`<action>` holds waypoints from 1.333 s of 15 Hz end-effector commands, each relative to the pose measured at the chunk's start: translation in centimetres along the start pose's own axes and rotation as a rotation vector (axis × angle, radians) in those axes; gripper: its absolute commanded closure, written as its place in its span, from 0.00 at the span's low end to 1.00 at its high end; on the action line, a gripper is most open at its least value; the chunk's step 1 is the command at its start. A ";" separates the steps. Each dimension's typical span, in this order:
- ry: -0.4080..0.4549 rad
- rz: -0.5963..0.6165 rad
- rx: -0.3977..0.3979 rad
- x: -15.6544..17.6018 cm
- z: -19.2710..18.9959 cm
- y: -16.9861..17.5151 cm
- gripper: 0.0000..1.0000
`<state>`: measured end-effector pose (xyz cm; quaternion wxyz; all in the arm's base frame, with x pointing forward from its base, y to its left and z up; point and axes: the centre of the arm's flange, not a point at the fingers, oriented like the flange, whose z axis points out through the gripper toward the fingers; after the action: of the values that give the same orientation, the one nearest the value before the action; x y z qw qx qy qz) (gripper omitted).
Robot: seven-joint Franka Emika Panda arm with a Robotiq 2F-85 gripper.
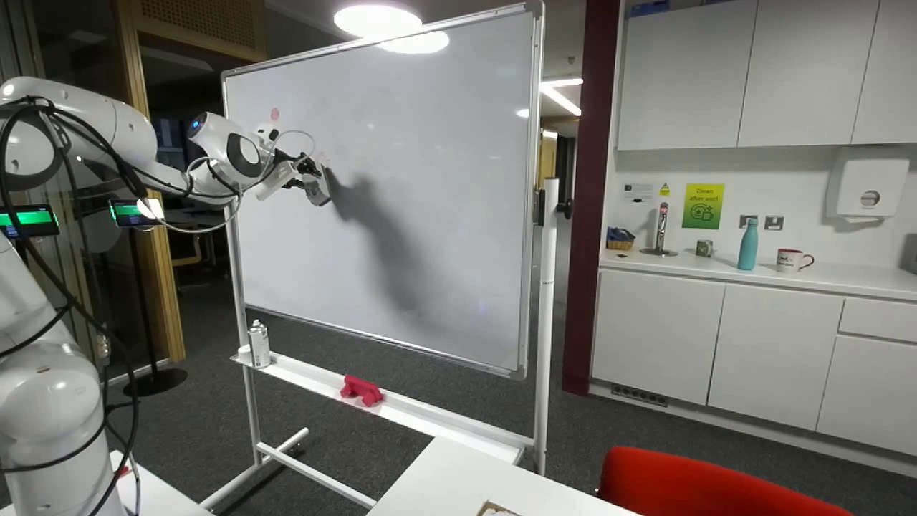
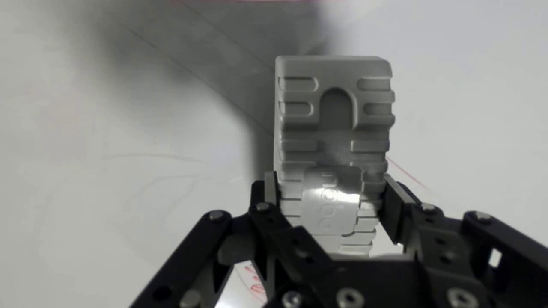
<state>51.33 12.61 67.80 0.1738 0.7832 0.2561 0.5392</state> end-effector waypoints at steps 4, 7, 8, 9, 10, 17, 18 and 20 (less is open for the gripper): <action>0.094 -0.063 0.017 2.2 -0.1 0.7 0.68; 0.128 -0.084 -0.007 4.1 -1.3 1.7 0.68; 0.137 -0.085 -0.016 4.6 -1.7 2.5 0.68; 0.148 -0.083 -0.028 5.1 -2.0 3.1 0.68; 0.156 -0.078 -0.043 5.5 -2.3 4.0 0.68; 0.163 0.003 -0.106 5.4 -1.9 8.7 0.68; 0.160 -0.003 -0.103 5.3 -1.6 8.6 0.68; 0.145 -0.024 -0.067 4.9 -0.7 7.5 0.68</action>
<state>52.41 9.08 75.77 0.1935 0.7389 0.2358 0.6009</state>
